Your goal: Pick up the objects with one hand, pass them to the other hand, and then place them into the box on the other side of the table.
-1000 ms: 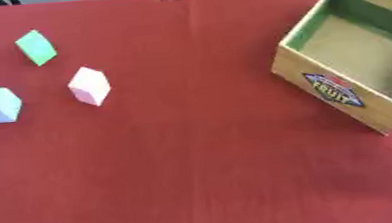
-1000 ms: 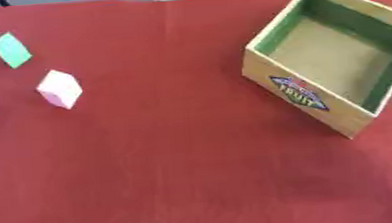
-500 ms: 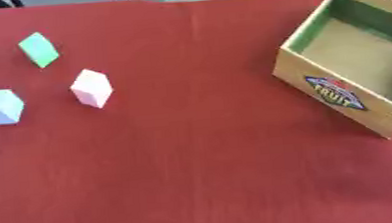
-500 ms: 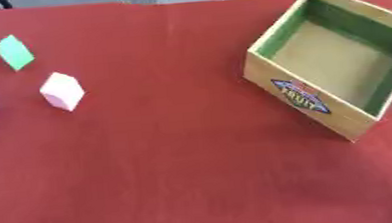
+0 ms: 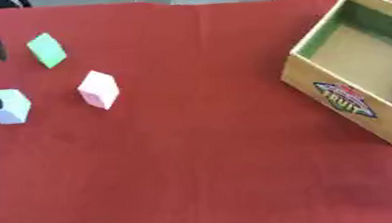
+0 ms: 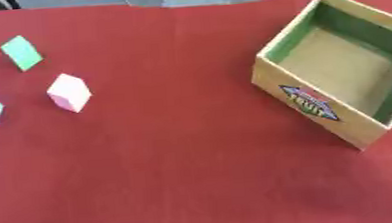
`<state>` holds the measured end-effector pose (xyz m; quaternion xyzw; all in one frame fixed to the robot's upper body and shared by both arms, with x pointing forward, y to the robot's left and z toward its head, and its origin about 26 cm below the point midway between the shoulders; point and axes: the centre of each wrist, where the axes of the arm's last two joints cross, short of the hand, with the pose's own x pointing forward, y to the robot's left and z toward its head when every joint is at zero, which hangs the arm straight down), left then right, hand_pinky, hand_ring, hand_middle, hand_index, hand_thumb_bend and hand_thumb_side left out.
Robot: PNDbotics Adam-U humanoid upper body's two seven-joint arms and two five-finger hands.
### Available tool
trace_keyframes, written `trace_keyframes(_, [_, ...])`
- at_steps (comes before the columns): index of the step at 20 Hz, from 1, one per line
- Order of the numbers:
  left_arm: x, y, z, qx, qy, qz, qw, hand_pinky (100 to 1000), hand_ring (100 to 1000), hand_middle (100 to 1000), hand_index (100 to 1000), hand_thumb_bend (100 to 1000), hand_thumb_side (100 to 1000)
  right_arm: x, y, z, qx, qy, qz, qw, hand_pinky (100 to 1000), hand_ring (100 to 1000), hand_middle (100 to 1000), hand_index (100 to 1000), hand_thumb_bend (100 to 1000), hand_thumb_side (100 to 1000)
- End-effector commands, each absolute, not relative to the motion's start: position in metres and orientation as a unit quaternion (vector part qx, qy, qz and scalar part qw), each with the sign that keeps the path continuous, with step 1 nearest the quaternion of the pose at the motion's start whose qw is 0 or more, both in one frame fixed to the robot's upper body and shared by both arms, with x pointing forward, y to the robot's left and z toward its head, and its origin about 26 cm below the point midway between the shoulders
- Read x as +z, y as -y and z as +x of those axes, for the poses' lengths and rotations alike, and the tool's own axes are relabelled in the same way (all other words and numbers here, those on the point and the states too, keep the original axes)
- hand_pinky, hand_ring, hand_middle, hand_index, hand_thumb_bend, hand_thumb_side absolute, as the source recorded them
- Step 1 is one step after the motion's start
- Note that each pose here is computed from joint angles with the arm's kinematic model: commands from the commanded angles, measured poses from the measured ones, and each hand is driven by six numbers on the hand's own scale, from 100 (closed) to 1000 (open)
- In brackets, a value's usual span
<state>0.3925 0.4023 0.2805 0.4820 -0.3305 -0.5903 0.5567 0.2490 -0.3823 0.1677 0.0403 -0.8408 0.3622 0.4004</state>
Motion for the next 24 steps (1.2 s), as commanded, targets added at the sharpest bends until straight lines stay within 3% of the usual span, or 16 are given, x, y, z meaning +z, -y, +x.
trace_keyframes(1, [0.295, -0.408, 0.391, -0.585, 0.327, 0.499, 0.55, 846, 830, 801, 745, 745, 100, 0.176, 0.381, 0.249, 0.373, 0.84, 0.032, 0.392, 849, 1000, 849, 932, 100, 448])
trace_keyframes(24, [0.28, -0.435, 0.398, -0.57, 0.278, 0.485, 0.603, 857, 859, 827, 766, 768, 100, 0.171, 0.375, 0.253, 0.37, 0.84, 0.027, 0.396, 850, 1000, 846, 934, 100, 439])
